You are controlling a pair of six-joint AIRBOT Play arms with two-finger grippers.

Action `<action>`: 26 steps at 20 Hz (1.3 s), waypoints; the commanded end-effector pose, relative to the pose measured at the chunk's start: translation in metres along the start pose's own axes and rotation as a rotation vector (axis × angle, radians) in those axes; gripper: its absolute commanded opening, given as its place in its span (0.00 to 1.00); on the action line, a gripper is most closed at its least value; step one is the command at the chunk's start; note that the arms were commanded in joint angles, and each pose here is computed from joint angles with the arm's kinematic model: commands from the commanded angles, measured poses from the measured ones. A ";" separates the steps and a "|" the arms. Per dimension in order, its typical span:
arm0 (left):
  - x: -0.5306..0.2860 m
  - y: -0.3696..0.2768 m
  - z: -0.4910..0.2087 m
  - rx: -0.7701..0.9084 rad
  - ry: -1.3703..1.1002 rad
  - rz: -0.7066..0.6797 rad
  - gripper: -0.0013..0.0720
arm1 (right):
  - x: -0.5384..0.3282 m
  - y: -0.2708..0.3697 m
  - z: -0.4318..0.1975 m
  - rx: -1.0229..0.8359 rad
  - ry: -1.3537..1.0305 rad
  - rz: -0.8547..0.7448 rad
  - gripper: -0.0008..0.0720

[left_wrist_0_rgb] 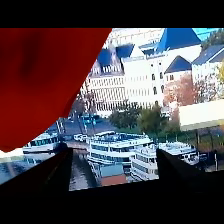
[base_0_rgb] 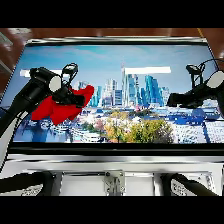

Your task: Fold the shirts.

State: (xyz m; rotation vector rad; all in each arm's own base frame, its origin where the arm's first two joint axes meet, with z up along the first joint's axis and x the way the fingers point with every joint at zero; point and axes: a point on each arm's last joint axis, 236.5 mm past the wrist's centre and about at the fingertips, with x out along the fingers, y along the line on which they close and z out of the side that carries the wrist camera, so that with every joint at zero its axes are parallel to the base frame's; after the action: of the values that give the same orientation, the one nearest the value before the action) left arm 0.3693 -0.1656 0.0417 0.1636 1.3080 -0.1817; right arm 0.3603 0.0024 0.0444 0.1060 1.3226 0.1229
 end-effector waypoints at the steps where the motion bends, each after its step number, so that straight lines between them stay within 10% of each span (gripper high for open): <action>1: 0.000 0.000 0.000 0.000 0.001 0.000 0.84 | 0.000 0.000 0.000 0.001 0.000 0.000 0.96; 22: -0.001 -0.015 0.021 -0.068 -0.087 -0.062 0.84 | -0.002 0.015 0.024 0.021 -0.101 0.064 0.96; 26: -0.005 0.110 0.023 -0.143 -0.083 0.250 1.00 | -0.002 0.014 0.025 0.018 -0.104 0.063 0.96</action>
State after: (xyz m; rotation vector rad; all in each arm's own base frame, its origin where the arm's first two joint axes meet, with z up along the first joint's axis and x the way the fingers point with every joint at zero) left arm 0.3994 -0.1367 0.0487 0.1424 1.2174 -0.0823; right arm 0.3802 0.0158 0.0527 0.1656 1.2325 0.1547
